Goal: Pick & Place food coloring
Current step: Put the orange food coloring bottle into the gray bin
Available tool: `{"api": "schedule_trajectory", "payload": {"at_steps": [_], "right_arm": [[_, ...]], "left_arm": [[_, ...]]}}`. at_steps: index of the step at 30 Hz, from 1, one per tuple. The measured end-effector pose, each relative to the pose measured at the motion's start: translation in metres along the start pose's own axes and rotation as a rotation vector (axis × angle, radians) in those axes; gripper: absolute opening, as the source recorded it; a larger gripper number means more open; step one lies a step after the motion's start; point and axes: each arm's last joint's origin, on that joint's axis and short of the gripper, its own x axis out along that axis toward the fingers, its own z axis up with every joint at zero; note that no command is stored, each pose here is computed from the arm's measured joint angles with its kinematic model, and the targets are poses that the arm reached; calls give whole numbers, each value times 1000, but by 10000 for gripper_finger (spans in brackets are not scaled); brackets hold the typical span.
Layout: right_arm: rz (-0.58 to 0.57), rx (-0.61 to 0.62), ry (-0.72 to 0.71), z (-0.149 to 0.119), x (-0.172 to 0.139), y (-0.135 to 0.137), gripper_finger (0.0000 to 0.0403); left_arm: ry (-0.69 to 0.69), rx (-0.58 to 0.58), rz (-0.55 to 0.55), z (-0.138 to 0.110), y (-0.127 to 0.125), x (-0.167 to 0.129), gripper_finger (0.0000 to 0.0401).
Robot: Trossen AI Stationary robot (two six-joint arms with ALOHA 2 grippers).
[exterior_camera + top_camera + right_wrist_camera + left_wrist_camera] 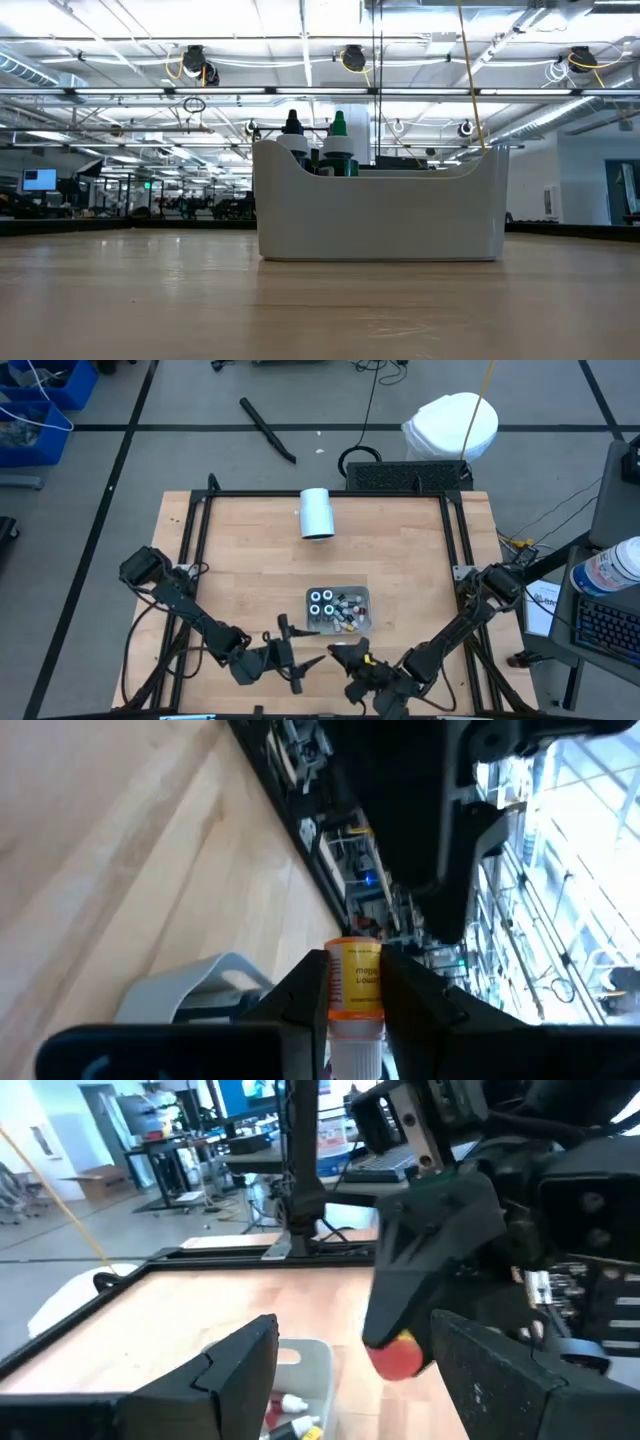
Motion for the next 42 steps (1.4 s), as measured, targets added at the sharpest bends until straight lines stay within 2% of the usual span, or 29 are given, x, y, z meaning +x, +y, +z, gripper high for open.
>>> {"api": "schedule_trajectory", "payload": {"at_steps": [7, 12, 18, 24, 34, 38, 42], "right_arm": [[-33, -23, -11, 4, 4, -7, 67], [-102, -61, 35, 5, 5, -14, 68], [-59, -40, -40, 8, 6, -14, 69], [-52, -37, -53, 8, 10, -16, 69], [-45, -34, -55, 6, 15, -17, 70], [-45, -34, -54, 6, 15, -17, 70], [-46, -33, -52, 6, 16, -17, 70]], "left_arm": [[5, -50, -14, 0, 0, 1, 267], [14, -92, -39, -1, 2, 5, 267], [11, -130, -31, -1, 7, 10, 267], [22, -176, -68, -1, 15, 21, 267], [44, -187, -79, -3, 20, 26, 266], [48, -177, -95, -3, 20, 26, 239], [54, -172, -105, -4, 20, 27, 177]]}}
